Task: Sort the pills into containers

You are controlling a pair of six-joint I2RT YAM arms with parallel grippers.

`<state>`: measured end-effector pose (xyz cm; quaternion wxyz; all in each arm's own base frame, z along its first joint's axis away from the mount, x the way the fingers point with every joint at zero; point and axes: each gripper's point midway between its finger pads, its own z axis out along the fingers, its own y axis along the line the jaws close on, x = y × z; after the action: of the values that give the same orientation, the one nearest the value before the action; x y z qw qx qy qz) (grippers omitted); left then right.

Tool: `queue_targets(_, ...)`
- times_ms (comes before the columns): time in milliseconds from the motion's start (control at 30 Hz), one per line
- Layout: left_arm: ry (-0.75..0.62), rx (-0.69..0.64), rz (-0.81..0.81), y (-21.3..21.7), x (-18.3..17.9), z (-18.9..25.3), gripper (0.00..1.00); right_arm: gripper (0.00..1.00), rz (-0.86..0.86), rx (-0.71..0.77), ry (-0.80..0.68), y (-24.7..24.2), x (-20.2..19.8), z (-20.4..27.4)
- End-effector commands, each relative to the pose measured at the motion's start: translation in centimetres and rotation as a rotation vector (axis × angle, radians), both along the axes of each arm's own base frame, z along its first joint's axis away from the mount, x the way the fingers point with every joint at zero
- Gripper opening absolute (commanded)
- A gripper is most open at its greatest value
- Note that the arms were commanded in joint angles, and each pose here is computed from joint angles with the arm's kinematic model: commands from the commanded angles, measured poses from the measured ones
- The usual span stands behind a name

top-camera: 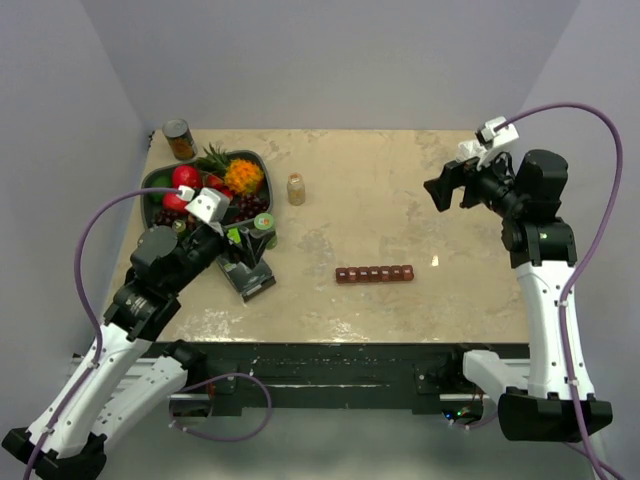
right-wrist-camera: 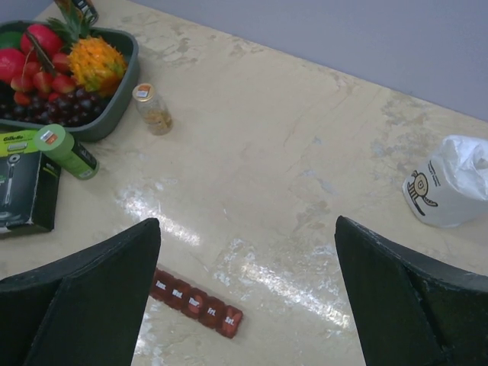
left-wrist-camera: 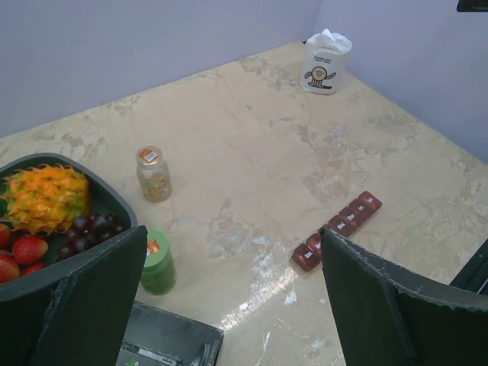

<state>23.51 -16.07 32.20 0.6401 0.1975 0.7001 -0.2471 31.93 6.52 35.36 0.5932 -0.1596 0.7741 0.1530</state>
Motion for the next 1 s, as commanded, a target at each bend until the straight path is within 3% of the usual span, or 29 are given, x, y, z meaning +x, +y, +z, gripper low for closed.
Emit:
queue_targets(0, -0.052, 0.006, -0.054, -0.9, 0.1, 0.5, 0.99, 0.99, 0.185, -0.052, -0.058, 2.1, -1.0, 1.2)
queue_targets(33, -0.050, 0.007, -0.070, -1.1, 0.0, 0.2, 0.99, 0.99, 0.375, -0.099, -0.074, 4.0, -2.9, 0.4)
queue_targets(133, -0.036, 0.004, -0.093, -1.6, 0.0, -0.7, 0.99, 0.99, 0.687, -0.115, -0.121, 6.8, -5.9, -1.1)
queue_targets(233, -0.013, 0.010, -0.120, -2.3, 0.3, -2.0, 0.99, 0.99, 0.782, -0.163, -0.141, 7.0, -5.7, -4.2)
queue_targets(300, 0.001, 0.013, -0.143, -2.8, 0.4, -2.6, 0.99, 0.99, 0.820, -0.196, -0.122, 7.0, -5.6, -7.2)
queue_targets(533, 0.079, 0.034, -0.273, -5.0, 0.0, -6.3, 0.99, 0.99, 0.906, -0.561, -0.085, 8.3, -4.6, -17.0)
queue_targets(833, 0.095, 0.055, -0.393, -6.7, -0.5, -8.8, 0.95, 0.99, 0.937, -0.737, -0.030, 9.5, -3.6, -22.9)
queue_targets(967, 0.112, 0.062, -0.401, -6.8, -0.5, -9.7, 0.93, 0.98, 0.980, -0.743, 0.005, 10.6, -4.0, -24.9)
